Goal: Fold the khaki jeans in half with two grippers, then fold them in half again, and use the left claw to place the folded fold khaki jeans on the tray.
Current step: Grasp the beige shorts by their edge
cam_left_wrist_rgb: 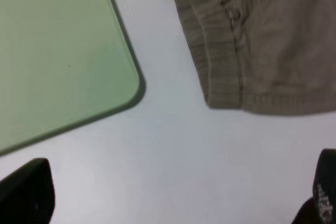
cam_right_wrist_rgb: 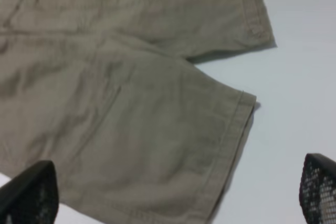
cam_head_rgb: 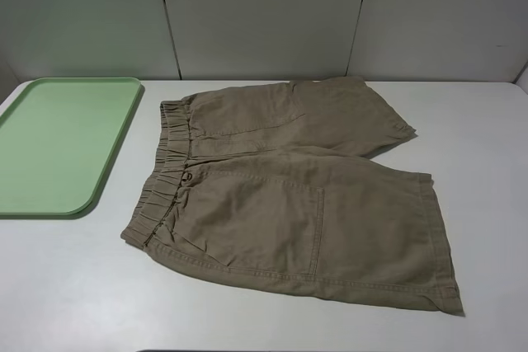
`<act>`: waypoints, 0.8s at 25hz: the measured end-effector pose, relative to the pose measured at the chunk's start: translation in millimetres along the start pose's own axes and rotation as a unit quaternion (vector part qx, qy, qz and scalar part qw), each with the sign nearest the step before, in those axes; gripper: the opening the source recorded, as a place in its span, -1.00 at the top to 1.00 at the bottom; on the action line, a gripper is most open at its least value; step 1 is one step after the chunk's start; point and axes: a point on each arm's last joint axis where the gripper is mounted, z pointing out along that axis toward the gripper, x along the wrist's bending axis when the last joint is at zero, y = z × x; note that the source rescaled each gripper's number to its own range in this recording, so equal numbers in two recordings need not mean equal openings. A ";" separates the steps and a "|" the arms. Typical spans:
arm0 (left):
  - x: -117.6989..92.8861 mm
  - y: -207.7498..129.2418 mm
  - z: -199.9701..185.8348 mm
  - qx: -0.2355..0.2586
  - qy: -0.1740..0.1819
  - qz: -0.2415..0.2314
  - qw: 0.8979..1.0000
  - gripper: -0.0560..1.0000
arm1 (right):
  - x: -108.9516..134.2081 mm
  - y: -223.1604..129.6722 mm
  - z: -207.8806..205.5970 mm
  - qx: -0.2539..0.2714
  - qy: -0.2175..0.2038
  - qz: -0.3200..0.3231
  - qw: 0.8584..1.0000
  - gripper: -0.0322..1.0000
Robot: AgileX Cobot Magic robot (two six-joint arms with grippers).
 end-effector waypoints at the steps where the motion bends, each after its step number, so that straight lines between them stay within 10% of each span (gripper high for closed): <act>1: 0.9 6.5 4.9 0.015 -0.007 0.018 1.000 -0.97 | -1.1 6.3 5.7 0.020 0.002 -0.011 1.000 -1.00; 9: -9.9 33.9 43.8 0.111 -0.039 0.211 0.970 -0.97 | 5.4 39.6 48.4 0.125 0.065 -0.100 0.985 -1.00; 20: -42.0 44.8 82.6 0.192 -0.075 0.371 0.905 -0.95 | 41.9 33.1 96.4 0.232 0.126 -0.296 0.918 -1.00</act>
